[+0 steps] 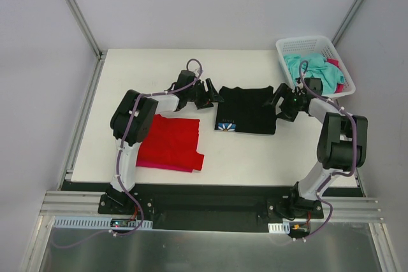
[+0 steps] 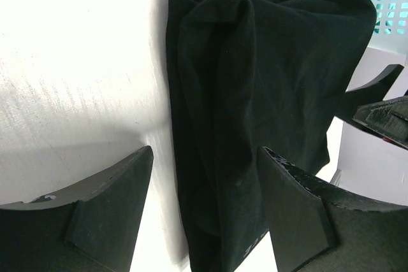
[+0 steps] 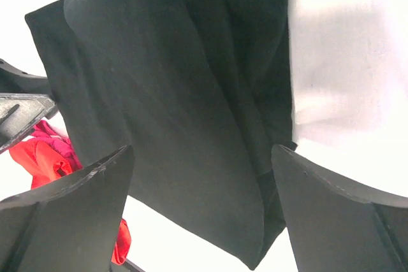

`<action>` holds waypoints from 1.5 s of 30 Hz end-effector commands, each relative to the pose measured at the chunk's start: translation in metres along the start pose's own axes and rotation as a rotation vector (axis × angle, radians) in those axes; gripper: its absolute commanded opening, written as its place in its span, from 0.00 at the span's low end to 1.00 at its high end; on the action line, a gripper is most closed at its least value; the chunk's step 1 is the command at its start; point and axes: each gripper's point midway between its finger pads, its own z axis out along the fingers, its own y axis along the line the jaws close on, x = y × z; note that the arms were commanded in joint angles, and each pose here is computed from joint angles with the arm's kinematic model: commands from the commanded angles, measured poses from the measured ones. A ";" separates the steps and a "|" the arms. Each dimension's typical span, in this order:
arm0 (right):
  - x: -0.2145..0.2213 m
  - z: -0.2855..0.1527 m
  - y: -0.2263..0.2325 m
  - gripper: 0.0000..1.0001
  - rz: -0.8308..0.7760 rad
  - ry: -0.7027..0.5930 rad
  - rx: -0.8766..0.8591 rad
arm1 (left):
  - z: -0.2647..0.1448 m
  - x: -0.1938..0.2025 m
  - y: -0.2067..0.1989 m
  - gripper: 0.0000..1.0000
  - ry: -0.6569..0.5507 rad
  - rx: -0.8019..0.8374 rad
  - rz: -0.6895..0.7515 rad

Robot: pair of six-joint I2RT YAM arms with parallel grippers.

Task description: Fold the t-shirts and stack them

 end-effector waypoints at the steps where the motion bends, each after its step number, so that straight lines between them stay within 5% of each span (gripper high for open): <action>1: 0.003 0.004 0.003 0.92 -0.035 -0.008 -0.007 | 0.004 0.004 0.016 0.67 0.016 -0.030 -0.018; 12: 0.009 -0.015 -0.031 0.94 -0.108 -0.040 0.217 | 0.002 0.004 0.016 0.67 0.017 -0.035 -0.004; 45: 0.025 0.051 0.033 0.92 -0.074 0.034 0.046 | -0.020 -0.003 0.028 0.68 -0.032 -0.038 -0.047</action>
